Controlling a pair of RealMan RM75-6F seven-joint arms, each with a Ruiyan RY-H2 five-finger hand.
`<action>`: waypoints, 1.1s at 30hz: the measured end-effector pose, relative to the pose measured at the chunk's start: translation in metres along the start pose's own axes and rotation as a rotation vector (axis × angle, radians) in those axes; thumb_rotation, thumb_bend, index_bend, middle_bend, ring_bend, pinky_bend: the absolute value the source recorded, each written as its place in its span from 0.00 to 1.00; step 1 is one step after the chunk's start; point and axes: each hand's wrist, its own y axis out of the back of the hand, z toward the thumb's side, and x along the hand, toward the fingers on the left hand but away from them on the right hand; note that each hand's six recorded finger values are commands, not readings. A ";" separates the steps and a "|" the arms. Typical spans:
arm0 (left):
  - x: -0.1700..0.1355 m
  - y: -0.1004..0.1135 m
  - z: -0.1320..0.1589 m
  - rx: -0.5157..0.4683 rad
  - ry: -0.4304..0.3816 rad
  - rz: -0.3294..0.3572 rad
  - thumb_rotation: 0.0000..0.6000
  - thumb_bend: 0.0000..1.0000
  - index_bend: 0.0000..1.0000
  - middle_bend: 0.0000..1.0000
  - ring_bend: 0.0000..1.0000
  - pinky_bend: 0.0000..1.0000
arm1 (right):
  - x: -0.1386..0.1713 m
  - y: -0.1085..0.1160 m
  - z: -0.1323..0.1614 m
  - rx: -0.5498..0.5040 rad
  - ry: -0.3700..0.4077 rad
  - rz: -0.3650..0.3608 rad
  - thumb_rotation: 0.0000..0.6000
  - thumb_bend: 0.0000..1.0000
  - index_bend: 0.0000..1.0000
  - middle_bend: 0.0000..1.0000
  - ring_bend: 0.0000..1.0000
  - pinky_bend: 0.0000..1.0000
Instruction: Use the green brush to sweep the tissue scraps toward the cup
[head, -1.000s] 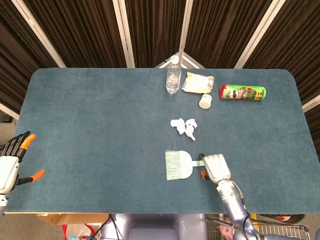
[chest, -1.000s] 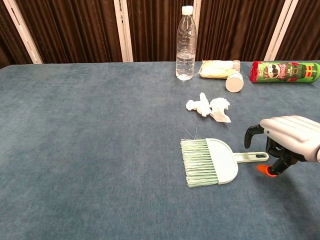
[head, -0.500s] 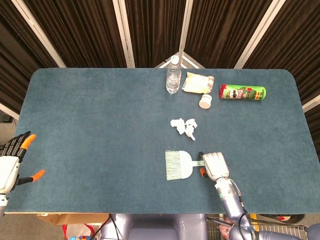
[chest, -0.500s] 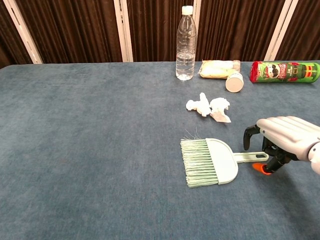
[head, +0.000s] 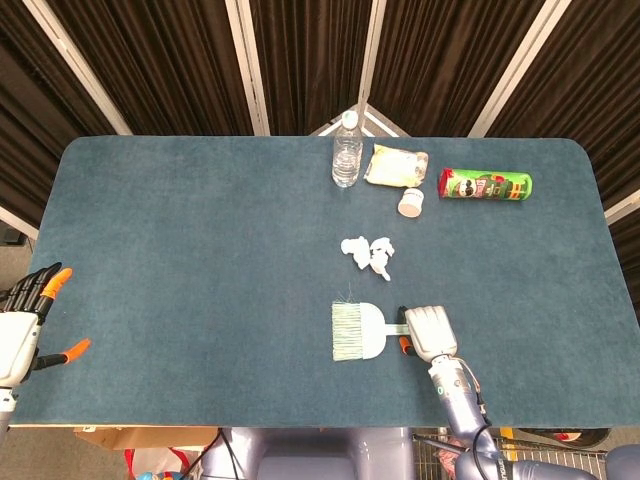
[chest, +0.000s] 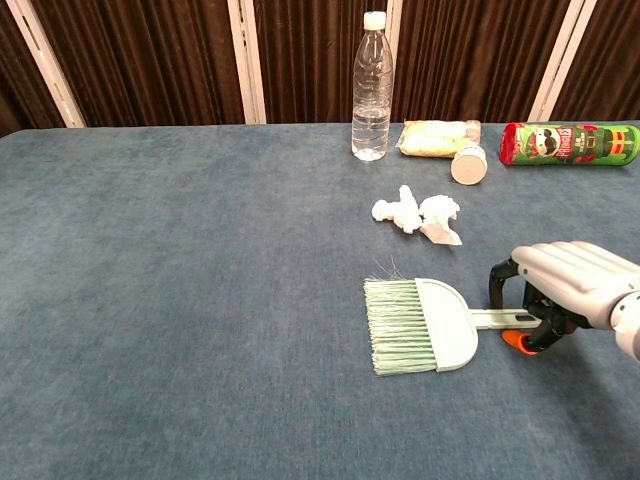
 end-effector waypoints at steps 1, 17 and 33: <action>0.000 0.000 0.000 0.000 0.000 0.000 1.00 0.00 0.00 0.00 0.00 0.02 | 0.000 -0.001 0.000 -0.001 -0.001 0.003 1.00 0.42 0.63 0.99 1.00 0.91; 0.000 0.000 0.002 -0.007 -0.006 -0.003 1.00 0.00 0.00 0.00 0.00 0.02 | 0.000 0.039 0.011 0.014 0.047 -0.064 1.00 0.59 0.78 0.99 1.00 0.91; 0.001 0.000 0.001 -0.028 -0.004 -0.016 1.00 0.00 0.00 0.00 0.00 0.02 | -0.022 0.117 0.030 0.047 0.029 -0.195 1.00 0.59 0.79 1.00 1.00 0.91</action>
